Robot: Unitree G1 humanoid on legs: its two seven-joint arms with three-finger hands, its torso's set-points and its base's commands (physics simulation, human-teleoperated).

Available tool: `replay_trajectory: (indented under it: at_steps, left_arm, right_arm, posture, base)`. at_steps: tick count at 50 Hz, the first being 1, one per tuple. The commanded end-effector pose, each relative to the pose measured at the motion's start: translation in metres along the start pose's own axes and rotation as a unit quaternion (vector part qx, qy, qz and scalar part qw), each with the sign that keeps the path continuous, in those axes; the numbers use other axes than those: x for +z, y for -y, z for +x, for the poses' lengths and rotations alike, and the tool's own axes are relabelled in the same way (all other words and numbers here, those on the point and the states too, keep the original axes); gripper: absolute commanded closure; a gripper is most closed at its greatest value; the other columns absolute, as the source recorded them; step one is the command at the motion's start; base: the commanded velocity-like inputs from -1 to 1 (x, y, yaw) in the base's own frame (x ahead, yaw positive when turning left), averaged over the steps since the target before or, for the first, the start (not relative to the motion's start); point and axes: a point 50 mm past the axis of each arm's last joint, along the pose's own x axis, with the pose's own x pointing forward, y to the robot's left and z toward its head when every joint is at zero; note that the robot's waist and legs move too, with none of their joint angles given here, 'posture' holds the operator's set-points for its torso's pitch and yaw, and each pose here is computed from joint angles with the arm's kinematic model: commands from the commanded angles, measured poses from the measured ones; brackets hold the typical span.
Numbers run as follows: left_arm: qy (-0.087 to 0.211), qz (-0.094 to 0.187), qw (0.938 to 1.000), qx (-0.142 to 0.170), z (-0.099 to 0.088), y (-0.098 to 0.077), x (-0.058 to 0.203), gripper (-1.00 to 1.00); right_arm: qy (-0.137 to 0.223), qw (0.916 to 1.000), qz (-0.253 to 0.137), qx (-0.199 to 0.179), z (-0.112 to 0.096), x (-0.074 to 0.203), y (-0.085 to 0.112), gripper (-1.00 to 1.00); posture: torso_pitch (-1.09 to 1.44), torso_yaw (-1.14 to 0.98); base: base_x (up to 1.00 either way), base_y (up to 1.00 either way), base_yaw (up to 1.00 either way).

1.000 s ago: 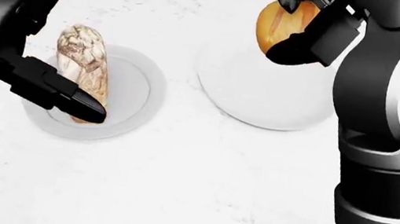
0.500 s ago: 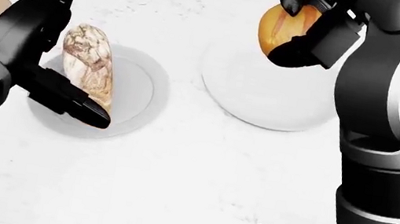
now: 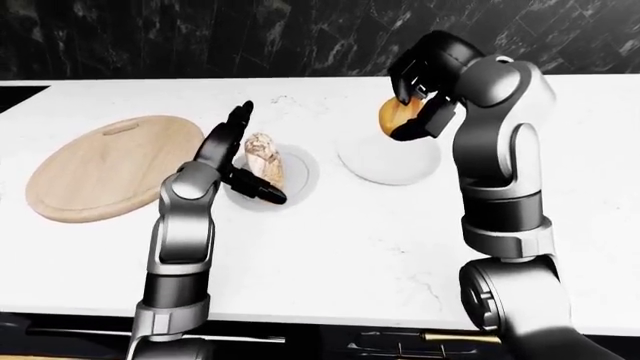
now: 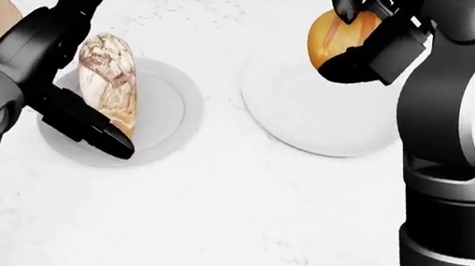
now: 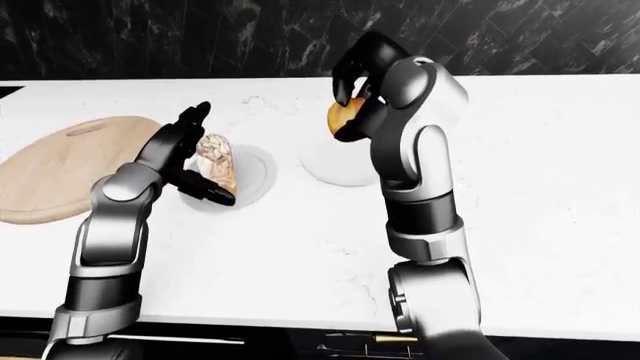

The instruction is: Place all breads on the cutting board.

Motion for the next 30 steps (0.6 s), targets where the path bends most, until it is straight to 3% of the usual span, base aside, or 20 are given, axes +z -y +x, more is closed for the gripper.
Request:
replay_trajectory:
  at_steps: [1,6,22,30]
  left_arm:
    - [0.032,0.010,0.9993,0.015,-0.002,-0.006,0.014,-0.88]
    - [0.033,0.011,0.9993,0.013,-0.003,-0.005,0.013,-0.59]
    - [0.047,0.010,0.9987,0.019,-0.005,-0.007,0.018,-0.12]
    - [0.091,0.003,0.9951,0.040,-0.009,-0.010,0.033,0.54]
  right_arm:
    - [0.029,0.9989,-0.009,-0.036,-0.009,0.014,0.015,1.00]
    - [0.028,0.9989,-0.009,-0.036,-0.008,0.013,0.013,1.00]
    - [0.028,0.9988,-0.005,-0.039,-0.007,0.011,0.013,1.00]
    - [0.028,0.9988,-0.004,-0.039,-0.008,0.010,0.013,1.00]
  posture:
    - [0.00,0.00]
    - [0.00,0.00]
    - [0.00,0.00]
    - [0.00,0.00]
  base:
    - [0.00,0.00,0.00]
    - [0.00,0.00,0.00]
    - [0.00,0.00,0.00]
    - [0.00,0.00,0.00]
